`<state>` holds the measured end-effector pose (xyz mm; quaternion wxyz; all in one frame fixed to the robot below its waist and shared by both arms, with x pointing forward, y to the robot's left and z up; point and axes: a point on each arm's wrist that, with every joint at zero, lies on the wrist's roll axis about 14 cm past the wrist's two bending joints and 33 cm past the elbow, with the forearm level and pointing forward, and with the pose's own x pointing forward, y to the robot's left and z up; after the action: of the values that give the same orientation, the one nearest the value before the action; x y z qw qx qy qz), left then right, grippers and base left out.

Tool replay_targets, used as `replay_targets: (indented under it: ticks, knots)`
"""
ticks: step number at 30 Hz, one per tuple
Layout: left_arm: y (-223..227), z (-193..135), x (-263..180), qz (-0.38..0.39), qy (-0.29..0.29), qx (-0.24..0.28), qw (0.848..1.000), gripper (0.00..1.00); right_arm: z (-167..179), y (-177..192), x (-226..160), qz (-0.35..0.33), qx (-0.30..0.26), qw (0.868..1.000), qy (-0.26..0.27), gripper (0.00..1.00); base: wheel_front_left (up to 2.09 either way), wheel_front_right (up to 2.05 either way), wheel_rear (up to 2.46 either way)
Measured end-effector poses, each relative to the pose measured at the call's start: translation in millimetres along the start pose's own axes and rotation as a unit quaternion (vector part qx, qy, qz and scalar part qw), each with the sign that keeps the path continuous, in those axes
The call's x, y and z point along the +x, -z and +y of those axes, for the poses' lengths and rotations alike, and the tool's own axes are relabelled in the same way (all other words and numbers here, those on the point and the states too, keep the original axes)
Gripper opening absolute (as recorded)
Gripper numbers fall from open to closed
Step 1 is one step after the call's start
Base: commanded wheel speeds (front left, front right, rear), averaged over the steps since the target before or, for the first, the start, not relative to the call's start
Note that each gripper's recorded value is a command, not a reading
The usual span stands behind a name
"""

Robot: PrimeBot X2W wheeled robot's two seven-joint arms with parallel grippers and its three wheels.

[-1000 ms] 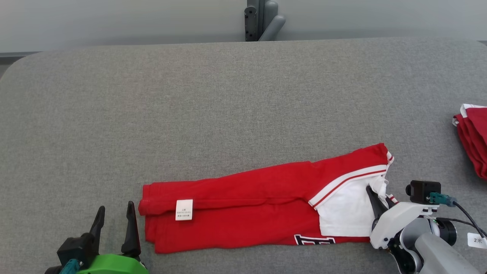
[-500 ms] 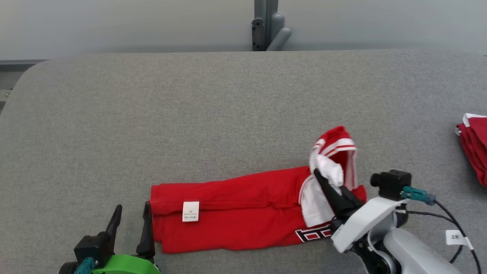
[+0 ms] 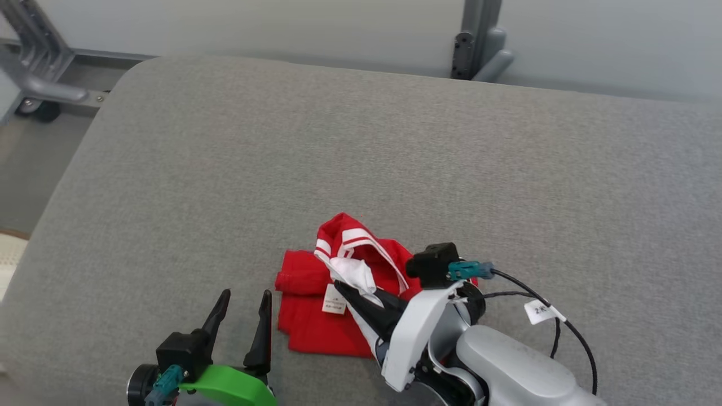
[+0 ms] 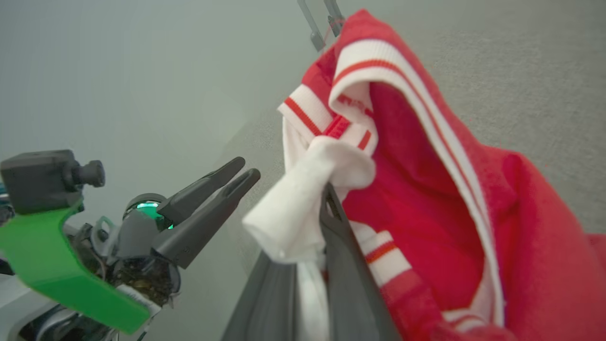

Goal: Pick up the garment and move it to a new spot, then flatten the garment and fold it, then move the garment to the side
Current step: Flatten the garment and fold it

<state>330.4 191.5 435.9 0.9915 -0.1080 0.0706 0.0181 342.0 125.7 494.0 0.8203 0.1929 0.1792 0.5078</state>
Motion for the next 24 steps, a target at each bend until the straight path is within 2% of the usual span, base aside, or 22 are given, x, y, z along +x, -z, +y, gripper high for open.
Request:
replay_targets:
  ticks: [3, 4, 5, 6, 11, 14, 17, 18, 21, 23, 24]
  knots:
    - [-4, 5, -5, -0.006, -0.010, -0.004, 1.000, 1.00, 6, 10, 19, 0.020, -0.009, 1.000, -0.014, 0.00, 0.00, 0.00, 0.00]
    - [-5, 10, -9, -0.008, -0.019, -0.004, 1.000, 1.00, 4, 20, 28, 0.037, -0.013, 0.999, -0.012, 0.09, 0.00, 0.00, 0.00]
    - [-4, 12, -11, -0.008, -0.024, -0.005, 1.000, 1.00, 0, 22, 32, 0.037, -0.012, 0.999, -0.008, 0.90, 0.00, 0.00, 0.00]
    - [-4, 15, -14, -0.008, -0.029, -0.006, 1.000, 1.00, -1, 22, 36, 0.035, -0.010, 0.999, -0.007, 1.00, 0.00, 0.00, 0.00]
    - [-6, 33, -22, -0.010, -0.065, -0.004, 0.998, 1.00, 9, 4, 54, -0.015, 0.008, 1.000, -0.024, 1.00, 0.00, 0.00, 0.00]
    - [-8, 38, -20, -0.013, -0.075, -0.003, 0.997, 1.00, -2, -16, 53, -0.054, 0.014, 0.998, -0.009, 1.00, 0.00, 0.00, 0.00]
    - [-12, 42, -15, -0.018, -0.081, 0.000, 0.997, 1.00, -38, -48, 40, -0.102, -0.003, 0.994, 0.039, 1.00, 0.00, 0.00, 0.00]
    - [-12, 42, -15, -0.018, -0.081, 0.000, 0.997, 1.00, -38, -48, 40, -0.102, -0.003, 0.994, 0.039, 1.00, 0.00, 0.00, 0.00]
    - [-17, 39, -7, -0.025, -0.076, 0.005, 0.997, 1.00, -84, -83, 6, -0.162, -0.031, 0.980, 0.110, 1.00, 0.00, 0.00, 0.00]
    - [-20, 37, -1, -0.028, -0.071, 0.008, 0.997, 1.00, -107, -77, -22, -0.160, -0.066, 0.973, 0.154, 1.00, 0.00, 0.00, 0.00]
    - [-20, 36, 1, -0.029, -0.068, 0.010, 0.997, 1.00, -117, -74, -37, -0.168, -0.059, 0.968, 0.180, 1.00, 0.00, 0.00, 0.00]
